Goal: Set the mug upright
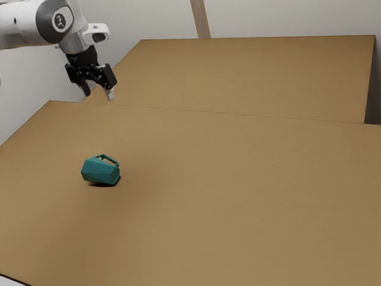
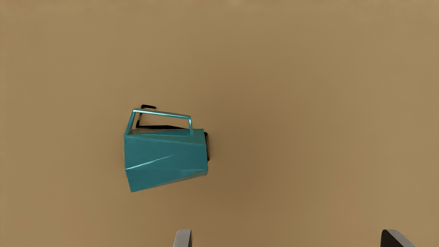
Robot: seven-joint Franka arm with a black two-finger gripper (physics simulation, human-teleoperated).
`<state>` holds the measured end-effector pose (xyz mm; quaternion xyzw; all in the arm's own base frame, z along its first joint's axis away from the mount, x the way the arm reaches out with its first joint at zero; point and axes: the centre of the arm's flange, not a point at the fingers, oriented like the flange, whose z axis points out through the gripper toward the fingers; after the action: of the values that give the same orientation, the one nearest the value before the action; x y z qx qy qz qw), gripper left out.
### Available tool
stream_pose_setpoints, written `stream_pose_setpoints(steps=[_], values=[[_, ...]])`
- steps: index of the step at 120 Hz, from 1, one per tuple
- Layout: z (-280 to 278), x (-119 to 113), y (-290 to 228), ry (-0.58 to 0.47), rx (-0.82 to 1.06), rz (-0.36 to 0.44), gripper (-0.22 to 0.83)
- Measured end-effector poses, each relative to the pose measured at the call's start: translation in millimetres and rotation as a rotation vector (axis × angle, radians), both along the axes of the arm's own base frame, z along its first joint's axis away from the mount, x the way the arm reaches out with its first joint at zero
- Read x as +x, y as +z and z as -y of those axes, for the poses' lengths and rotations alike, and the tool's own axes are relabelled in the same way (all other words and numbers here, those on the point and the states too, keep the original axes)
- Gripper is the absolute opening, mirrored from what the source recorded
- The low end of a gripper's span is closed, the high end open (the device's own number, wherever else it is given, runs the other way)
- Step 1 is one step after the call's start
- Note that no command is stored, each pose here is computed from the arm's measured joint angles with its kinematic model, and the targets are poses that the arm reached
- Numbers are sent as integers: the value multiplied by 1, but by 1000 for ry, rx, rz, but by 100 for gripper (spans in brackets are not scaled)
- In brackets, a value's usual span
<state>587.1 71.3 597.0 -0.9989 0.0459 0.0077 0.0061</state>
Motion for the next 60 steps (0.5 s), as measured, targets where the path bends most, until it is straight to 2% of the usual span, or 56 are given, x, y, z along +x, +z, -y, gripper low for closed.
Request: stream_pose_setpoints(steps=[16, 27, 44, 60], values=[[-13, 0, 6, -1, 0, 56, 62], [-43, -10, -6, 53, -32, 59, 61], [-105, -73, -42, 168, -103, 82, 62], [-144, -121, -89, 252, -258, 175, 62]])
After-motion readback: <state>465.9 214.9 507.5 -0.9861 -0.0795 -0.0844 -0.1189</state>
